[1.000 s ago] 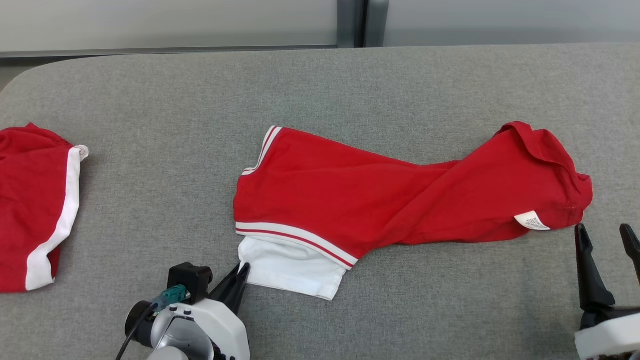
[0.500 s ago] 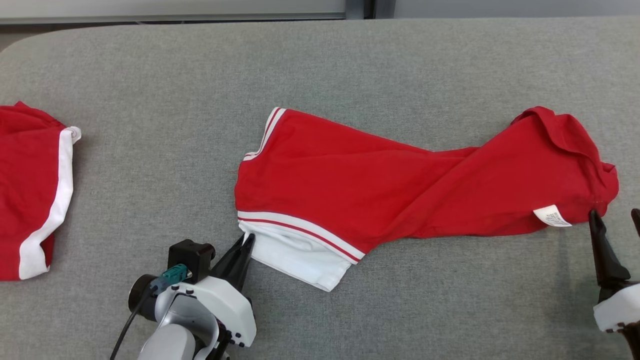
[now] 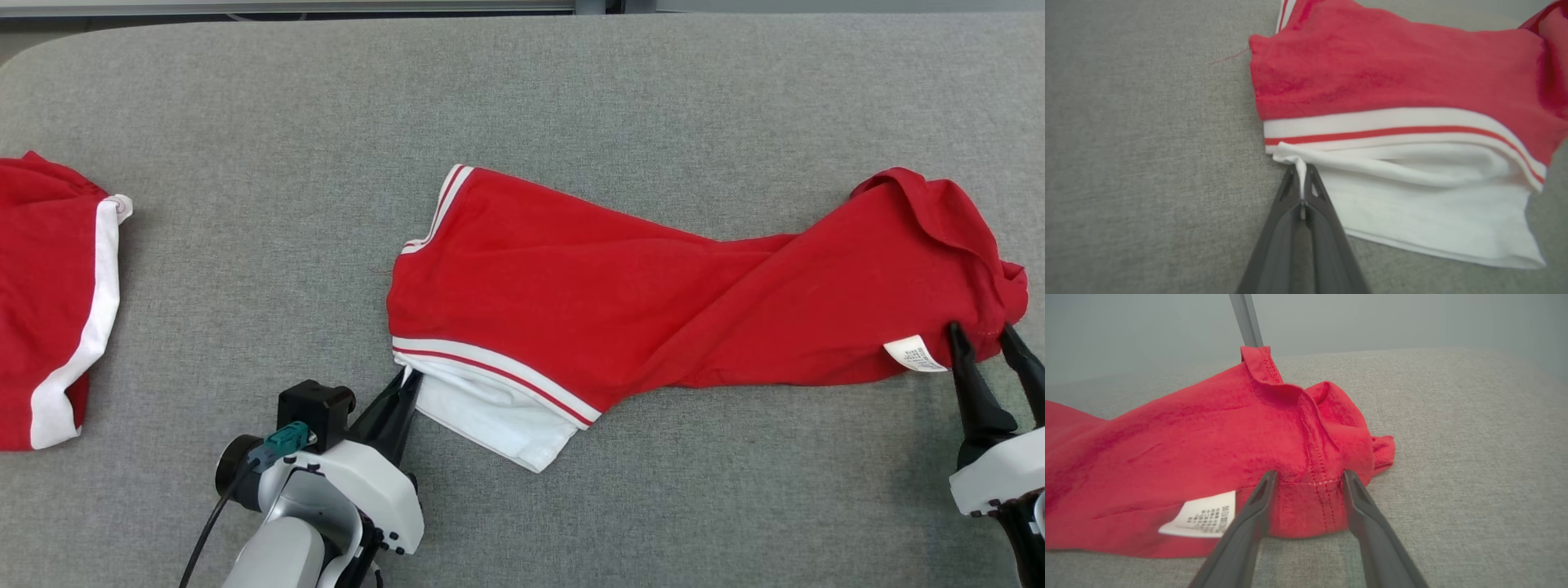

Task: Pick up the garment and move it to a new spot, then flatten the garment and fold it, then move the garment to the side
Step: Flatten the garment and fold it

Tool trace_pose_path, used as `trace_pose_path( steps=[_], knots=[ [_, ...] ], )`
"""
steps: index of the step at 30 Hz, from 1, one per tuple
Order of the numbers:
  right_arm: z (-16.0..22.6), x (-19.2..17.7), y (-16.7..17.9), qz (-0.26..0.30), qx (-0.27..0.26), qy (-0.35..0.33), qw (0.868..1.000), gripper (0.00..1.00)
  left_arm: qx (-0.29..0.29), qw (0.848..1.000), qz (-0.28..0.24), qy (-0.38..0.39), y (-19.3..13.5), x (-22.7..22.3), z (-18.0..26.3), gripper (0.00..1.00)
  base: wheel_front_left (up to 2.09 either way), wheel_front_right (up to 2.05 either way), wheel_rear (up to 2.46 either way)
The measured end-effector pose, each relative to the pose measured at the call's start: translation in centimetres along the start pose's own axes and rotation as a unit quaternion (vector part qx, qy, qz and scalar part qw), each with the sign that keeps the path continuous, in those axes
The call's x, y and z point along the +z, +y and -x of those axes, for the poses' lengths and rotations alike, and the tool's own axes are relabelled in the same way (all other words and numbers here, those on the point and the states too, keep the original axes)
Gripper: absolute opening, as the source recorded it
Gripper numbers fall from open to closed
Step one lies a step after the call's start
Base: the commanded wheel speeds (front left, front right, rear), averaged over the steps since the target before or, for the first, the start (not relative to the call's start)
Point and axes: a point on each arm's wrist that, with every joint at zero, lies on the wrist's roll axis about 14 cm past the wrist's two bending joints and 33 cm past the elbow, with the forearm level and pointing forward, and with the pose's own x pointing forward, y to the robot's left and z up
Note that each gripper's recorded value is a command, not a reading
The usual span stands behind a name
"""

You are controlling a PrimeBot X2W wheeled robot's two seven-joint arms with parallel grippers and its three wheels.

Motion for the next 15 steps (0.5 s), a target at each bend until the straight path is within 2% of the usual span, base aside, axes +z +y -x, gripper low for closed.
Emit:
trace_pose_path(
  steps=[1,2,3,9,15],
  knots=[
    [-0.1,0.0,0.1,0.0,0.002,0.001,1.0,0.39,0.0,1.0,-0.001,0.0,0.0,0.0,0.0,0.0,0.0,0.0,0.0],
    [-0.1,0.0,0.1,0.0,0.002,0.0,1.0,0.17,-0.001,1.0,-0.001,0.0,0.0,0.0,0.0,0.0,0.0,0.0,0.0],
    [-0.2,0.2,0.1,0.002,0.003,-0.003,1.0,0.0,0.0,1.0,-0.002,-0.001,0.0,0.1,0.0,0.0,0.0,0.0,0.0],
    [0.4,0.8,0.2,-0.002,0.002,-0.025,1.0,0.0,0.001,1.0,-0.003,-0.017,0.0,0.7,0.1,0.0,0.0,0.0,0.0],
    [1.7,4.6,0.9,-0.005,0.006,-0.094,0.996,0.0,0.015,0.992,-0.007,-0.121,0.7,6.0,1.1,0.0,0.0,0.0,0.0]
  ],
)
